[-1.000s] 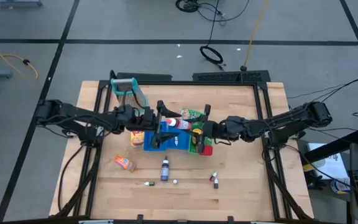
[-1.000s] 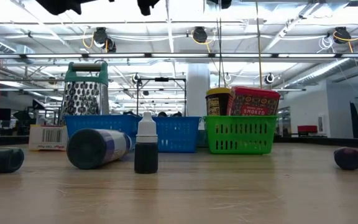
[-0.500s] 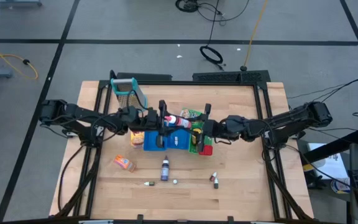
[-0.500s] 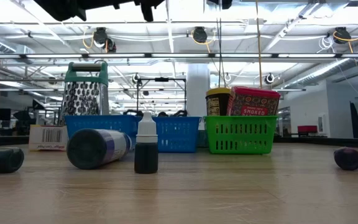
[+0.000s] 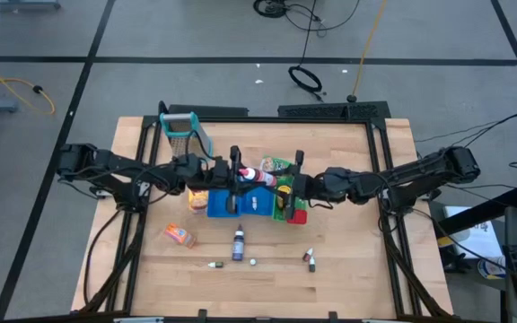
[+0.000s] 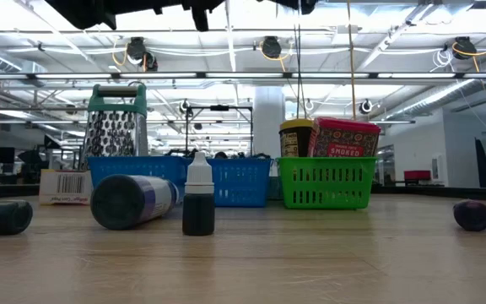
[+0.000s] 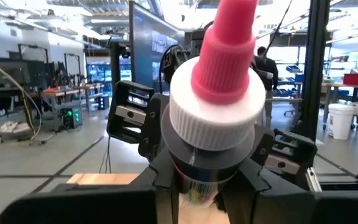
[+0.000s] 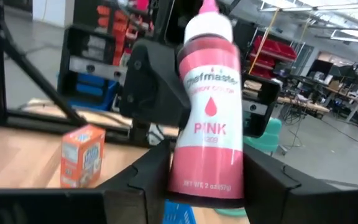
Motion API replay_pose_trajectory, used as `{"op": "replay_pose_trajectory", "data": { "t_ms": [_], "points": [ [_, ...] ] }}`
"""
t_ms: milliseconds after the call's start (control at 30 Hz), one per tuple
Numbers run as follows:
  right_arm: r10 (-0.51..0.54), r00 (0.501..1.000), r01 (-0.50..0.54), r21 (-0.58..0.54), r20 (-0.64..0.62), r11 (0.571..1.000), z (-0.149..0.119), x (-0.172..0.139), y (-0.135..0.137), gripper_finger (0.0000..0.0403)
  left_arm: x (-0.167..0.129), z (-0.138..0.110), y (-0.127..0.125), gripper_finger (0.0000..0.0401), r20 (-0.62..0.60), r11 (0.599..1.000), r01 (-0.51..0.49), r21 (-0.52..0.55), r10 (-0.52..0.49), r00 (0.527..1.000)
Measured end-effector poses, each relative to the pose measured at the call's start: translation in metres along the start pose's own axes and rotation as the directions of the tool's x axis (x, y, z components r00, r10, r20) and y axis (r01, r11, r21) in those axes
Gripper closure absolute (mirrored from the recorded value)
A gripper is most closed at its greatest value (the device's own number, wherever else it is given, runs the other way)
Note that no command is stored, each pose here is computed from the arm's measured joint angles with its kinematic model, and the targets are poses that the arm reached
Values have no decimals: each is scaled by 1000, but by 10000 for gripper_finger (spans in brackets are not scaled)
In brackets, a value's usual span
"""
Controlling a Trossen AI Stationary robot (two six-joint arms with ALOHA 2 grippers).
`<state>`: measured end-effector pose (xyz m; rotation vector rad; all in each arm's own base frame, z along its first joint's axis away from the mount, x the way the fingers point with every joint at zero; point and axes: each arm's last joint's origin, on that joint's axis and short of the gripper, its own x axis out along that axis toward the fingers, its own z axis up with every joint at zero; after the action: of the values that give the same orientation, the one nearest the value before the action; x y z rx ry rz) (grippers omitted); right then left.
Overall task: Pick & Place Kitchen Items
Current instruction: Put the large pink food coloring bottle into the right blue bin
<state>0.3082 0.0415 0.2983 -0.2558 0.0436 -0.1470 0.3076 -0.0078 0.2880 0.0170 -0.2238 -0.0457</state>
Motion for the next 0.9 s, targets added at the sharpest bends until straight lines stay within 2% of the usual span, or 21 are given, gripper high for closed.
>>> {"op": "replay_pose_trajectory", "data": {
  "t_ms": [67, 233, 333, 733, 900],
  "points": [
    [-4, 999, 3, -9, -33, 1000, -3, 0, 1, 236, 0, -1, 0, 328, -11, 1000, -4, -3, 4, 1000],
    [-97, 985, 93, -29, -145, 995, -14, 0, -2, 220, 0, -1, 1, 328, -17, 1000, -27, -2, 27, 999],
    [-108, 976, 106, -20, -187, 994, -19, 0, -4, 215, 0, -3, 1, 328, -36, 1000, -27, -1, 27, 999],
    [-145, 928, 141, -38, -342, 989, -35, -3, -13, 219, -4, -26, 4, 329, -278, 989, -144, 14, 142, 950],
    [-205, 883, 198, -61, -421, 978, -44, -5, -20, 216, -7, -33, 8, 329, -352, 978, -203, 40, 204, 914]
  ]
}}
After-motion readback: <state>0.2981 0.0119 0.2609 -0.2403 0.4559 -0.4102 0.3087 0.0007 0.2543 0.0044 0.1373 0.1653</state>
